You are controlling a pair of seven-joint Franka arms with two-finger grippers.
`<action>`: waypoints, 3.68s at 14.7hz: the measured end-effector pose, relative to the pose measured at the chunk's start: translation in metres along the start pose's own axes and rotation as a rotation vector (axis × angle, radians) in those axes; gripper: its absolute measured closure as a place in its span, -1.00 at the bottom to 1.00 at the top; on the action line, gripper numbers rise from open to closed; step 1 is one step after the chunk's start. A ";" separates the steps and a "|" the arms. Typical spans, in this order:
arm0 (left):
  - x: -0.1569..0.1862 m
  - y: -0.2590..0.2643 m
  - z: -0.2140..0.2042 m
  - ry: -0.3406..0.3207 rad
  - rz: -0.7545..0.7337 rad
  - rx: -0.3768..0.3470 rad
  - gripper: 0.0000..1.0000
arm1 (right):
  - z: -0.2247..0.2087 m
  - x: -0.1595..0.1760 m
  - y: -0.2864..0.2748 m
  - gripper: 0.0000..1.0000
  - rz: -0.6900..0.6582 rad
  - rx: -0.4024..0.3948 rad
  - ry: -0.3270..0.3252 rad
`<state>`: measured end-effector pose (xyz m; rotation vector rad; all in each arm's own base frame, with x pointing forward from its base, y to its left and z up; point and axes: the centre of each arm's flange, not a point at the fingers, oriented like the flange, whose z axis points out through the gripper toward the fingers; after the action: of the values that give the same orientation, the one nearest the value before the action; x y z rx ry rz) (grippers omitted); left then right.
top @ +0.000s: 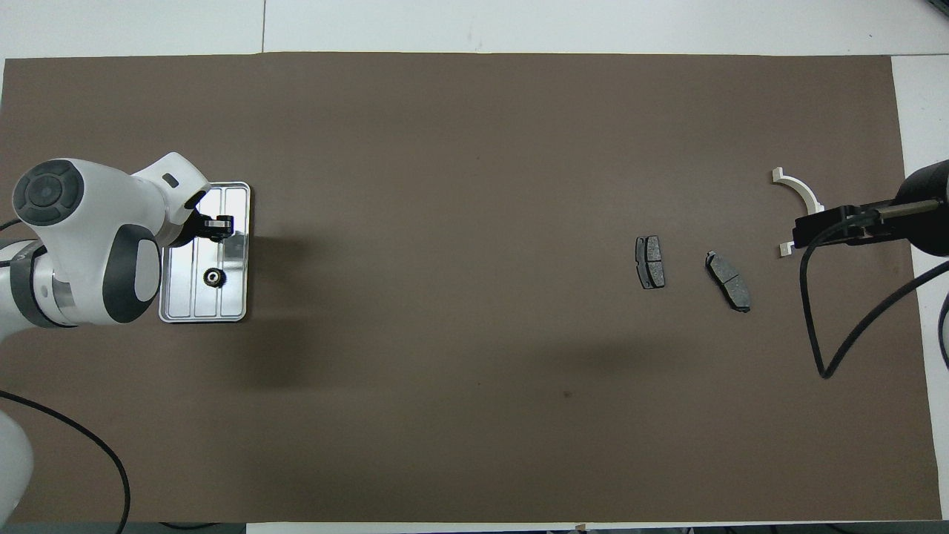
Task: Pick bearing gear from pile to tray
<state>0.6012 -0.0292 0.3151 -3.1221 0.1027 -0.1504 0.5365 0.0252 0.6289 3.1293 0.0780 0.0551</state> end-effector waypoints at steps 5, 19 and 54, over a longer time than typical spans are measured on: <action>-0.001 0.000 0.008 0.005 0.000 -0.001 0.52 | -0.001 0.002 -0.001 -1.00 -0.002 0.001 0.016; 0.000 0.000 0.014 0.012 0.001 -0.001 0.52 | 0.003 0.001 -0.007 -1.00 -0.012 0.002 0.006; -0.014 -0.015 -0.153 0.008 0.030 0.013 -1.00 | 0.003 0.001 -0.010 -1.00 -0.018 0.003 0.005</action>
<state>0.5731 -0.0149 0.4666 -3.1051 0.1472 -0.1631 0.5372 0.0356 0.6256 3.1308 0.1068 0.0634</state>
